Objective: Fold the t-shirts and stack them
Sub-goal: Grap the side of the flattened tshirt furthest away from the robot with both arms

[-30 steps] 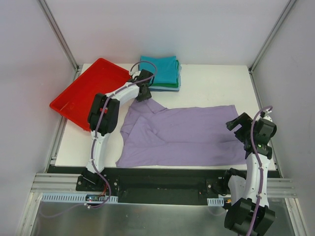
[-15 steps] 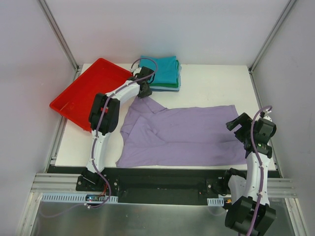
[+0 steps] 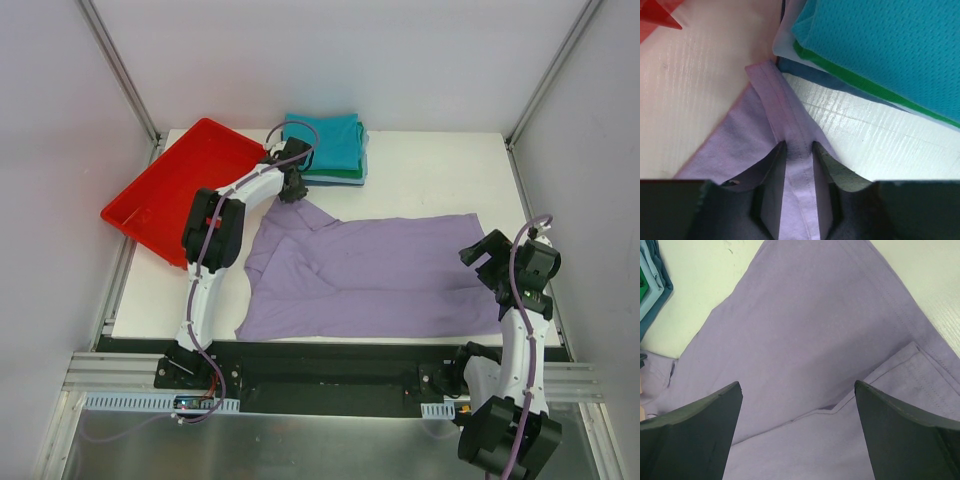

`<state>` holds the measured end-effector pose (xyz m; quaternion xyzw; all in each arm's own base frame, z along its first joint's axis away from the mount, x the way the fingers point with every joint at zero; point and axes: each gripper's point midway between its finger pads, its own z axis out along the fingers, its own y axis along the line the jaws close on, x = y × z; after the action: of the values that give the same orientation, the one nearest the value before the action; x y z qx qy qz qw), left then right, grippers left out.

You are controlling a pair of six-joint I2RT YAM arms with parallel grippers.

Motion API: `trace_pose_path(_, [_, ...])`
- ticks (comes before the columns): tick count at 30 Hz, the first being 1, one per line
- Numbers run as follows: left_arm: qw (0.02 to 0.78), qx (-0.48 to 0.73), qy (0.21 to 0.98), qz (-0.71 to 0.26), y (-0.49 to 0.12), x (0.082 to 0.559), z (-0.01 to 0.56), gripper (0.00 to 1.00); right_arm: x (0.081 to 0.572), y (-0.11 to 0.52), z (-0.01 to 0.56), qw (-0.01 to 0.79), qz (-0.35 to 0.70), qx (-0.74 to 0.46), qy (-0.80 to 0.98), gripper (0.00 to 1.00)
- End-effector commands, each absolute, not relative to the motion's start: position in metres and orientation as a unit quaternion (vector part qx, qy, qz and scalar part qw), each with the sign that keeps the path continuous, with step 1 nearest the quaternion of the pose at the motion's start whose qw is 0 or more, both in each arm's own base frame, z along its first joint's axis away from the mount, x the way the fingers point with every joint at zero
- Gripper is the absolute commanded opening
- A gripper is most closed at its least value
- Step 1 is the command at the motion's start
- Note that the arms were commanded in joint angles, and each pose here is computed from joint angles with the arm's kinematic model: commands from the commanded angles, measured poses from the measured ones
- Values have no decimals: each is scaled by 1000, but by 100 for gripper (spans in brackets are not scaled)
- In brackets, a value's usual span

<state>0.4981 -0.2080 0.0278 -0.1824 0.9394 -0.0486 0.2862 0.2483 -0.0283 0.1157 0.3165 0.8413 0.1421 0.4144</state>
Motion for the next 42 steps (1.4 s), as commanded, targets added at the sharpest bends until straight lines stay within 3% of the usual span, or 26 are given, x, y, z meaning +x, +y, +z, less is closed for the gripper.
trace_pose_path(1, [271,-188,943,-39,-203,498,26,23,250,-34,119,421,131,314,841,96])
trace_pose_path(9, [254,-184,949,-38,-206,498,17,0,249,-35,119,422,127,315,840,96])
trace_pose_path(29, [288,-150,943,-64,-211,505,75,0,249,-34,117,416,129,314,844,96])
trace_pose_path(42, [238,-134,960,-61,-198,448,74,0,261,-29,113,388,144,297,860,96])
